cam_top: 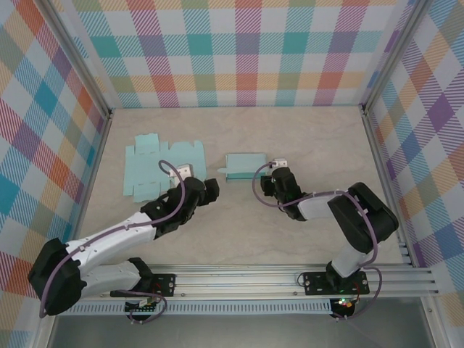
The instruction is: Fold the paper box
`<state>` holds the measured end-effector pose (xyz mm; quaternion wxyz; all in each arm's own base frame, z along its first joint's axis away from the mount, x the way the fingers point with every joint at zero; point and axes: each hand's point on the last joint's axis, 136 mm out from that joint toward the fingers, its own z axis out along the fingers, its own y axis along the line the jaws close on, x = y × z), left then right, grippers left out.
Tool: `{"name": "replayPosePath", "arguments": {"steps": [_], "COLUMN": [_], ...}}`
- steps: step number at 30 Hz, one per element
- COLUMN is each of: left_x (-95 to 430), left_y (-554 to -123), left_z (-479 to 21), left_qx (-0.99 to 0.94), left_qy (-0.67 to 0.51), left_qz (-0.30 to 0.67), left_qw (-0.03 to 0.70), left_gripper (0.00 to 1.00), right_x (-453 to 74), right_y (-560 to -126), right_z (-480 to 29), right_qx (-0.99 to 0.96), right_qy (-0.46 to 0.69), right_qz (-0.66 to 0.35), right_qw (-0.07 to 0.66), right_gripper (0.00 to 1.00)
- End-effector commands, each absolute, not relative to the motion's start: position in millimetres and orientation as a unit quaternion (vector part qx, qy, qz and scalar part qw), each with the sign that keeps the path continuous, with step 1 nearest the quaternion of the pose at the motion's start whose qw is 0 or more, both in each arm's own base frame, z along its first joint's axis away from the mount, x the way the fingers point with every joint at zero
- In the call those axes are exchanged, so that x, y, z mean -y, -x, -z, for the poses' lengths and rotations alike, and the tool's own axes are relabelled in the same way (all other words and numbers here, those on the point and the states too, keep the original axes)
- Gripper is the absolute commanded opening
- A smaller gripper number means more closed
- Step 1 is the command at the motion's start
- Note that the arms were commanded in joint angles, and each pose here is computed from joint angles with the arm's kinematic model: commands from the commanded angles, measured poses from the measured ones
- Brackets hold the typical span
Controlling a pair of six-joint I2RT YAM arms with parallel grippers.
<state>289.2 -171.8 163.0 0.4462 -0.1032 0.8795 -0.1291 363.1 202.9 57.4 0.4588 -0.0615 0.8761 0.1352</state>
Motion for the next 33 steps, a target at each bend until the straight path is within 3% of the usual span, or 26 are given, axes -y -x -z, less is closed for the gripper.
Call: {"name": "replayPosePath", "arguments": {"steps": [1, 8, 13, 17, 26, 33], "left_x": [168.0, 203.8, 221.0, 240.6, 242.1, 235.6], "left_y": [-301.8, -366.5, -402.7, -415.3, -425.6, -415.6], "left_z": [-188.9, -206.0, -172.6, -139.9, -90.8, -60.1], "left_qx": [-0.892, -0.905, -0.924, -0.937, -0.952, -0.960], "left_qy": [0.077, 0.026, 0.017, 0.005, 0.014, 0.024], "left_qz": [0.086, 0.075, 0.067, 0.089, 0.072, 0.065], "left_qw": [0.438, 0.417, 0.375, 0.337, 0.297, 0.270], "left_gripper": [1.00, 1.00, 1.00, 0.98, 0.85, 0.77], "right_x": [-199.8, -184.6, -166.8, -149.7, -159.5, -186.9], "right_y": [-349.7, -323.3, -298.7, -294.8, -339.7, -385.5], "right_z": [-64.6, -105.4, -141.1, -168.2, -173.0, -131.4], "right_qx": [-0.882, -0.880, -0.873, -0.890, -0.926, -0.946], "right_qy": [0.073, 0.081, 0.063, 0.037, 0.008, 0.012], "right_qz": [-0.134, -0.138, -0.152, -0.122, -0.128, -0.173], "right_qw": [0.446, 0.447, 0.459, 0.438, 0.356, 0.276], "right_gripper": [0.40, 0.61, 0.75, 1.00, 1.00, 1.00]}}
